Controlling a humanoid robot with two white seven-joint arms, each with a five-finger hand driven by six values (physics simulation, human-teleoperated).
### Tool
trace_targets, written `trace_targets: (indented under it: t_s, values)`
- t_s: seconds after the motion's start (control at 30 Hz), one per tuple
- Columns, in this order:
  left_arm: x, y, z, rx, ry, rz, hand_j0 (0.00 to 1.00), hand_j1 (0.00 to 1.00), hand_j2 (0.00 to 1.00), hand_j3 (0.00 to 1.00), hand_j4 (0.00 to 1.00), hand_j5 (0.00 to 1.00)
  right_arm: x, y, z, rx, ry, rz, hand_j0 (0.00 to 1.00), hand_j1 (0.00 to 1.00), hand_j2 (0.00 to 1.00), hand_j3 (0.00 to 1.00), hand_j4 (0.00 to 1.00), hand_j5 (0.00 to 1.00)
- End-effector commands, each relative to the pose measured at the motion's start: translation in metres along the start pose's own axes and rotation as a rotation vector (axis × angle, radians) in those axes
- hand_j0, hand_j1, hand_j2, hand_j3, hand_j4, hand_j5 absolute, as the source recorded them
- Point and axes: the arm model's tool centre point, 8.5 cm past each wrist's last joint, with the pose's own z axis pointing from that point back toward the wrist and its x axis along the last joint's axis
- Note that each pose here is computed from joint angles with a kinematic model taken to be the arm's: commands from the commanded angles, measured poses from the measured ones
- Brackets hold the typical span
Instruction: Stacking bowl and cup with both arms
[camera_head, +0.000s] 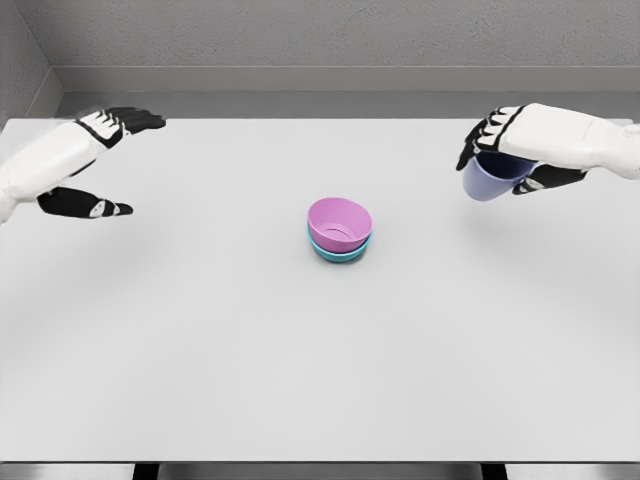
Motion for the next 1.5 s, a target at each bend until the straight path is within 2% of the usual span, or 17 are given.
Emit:
trace_targets:
  t_s: [0.0,0.03,0.1,0.37,0.43,0.77,0.9,1.47]
  values:
    - [-0.001,-0.006,-0.01,0.105,0.014,0.026,1.0,1.0,1.0,1.0,1.0,1.0,0.004,-0.002,-0.003,-0.011,-0.013,-0.003,0.66,0.66,0.66,0.66,0.66,0.66]
    - [0.001,-0.015,-0.012,0.105,0.02,0.02,1.0,1.0,1.0,1.0,1.0,1.0,0.006,-0.005,-0.005,-0.015,-0.023,0.006,0.66,0.66,0.66,0.66,0.66,0.66]
    - [0.0,-0.017,-0.012,0.106,0.025,0.029,1.0,1.0,1.0,1.0,1.0,1.0,0.008,-0.007,-0.005,-0.018,-0.027,0.01,0.66,0.66,0.66,0.66,0.66,0.66]
    - [-0.003,-0.018,-0.008,0.12,0.043,0.037,1.0,1.0,1.0,1.0,1.0,1.0,0.015,-0.007,-0.018,-0.032,-0.061,0.007,0.66,0.66,0.66,0.66,0.66,0.66]
    - [-0.005,-0.02,-0.006,0.117,0.051,0.04,1.0,1.0,1.0,1.0,1.0,1.0,0.021,-0.013,-0.02,-0.042,-0.077,0.023,0.66,0.66,0.66,0.66,0.66,0.66]
    - [-0.019,-0.023,0.003,0.121,0.1,0.062,1.0,1.0,1.0,1.0,1.0,1.0,0.034,-0.02,-0.039,-0.067,-0.127,0.043,0.66,0.66,0.66,0.66,0.66,0.66]
    - [-0.019,-0.023,0.003,0.122,0.099,0.063,1.0,1.0,1.0,1.0,1.0,1.0,0.045,-0.024,-0.044,-0.078,-0.163,0.056,0.66,0.66,0.66,0.66,0.66,0.66]
    - [-0.023,-0.025,0.003,0.139,0.112,0.079,1.0,1.0,1.0,1.0,1.0,1.0,0.067,-0.03,-0.057,-0.096,-0.228,0.09,0.68,0.68,0.68,0.68,0.68,0.68]
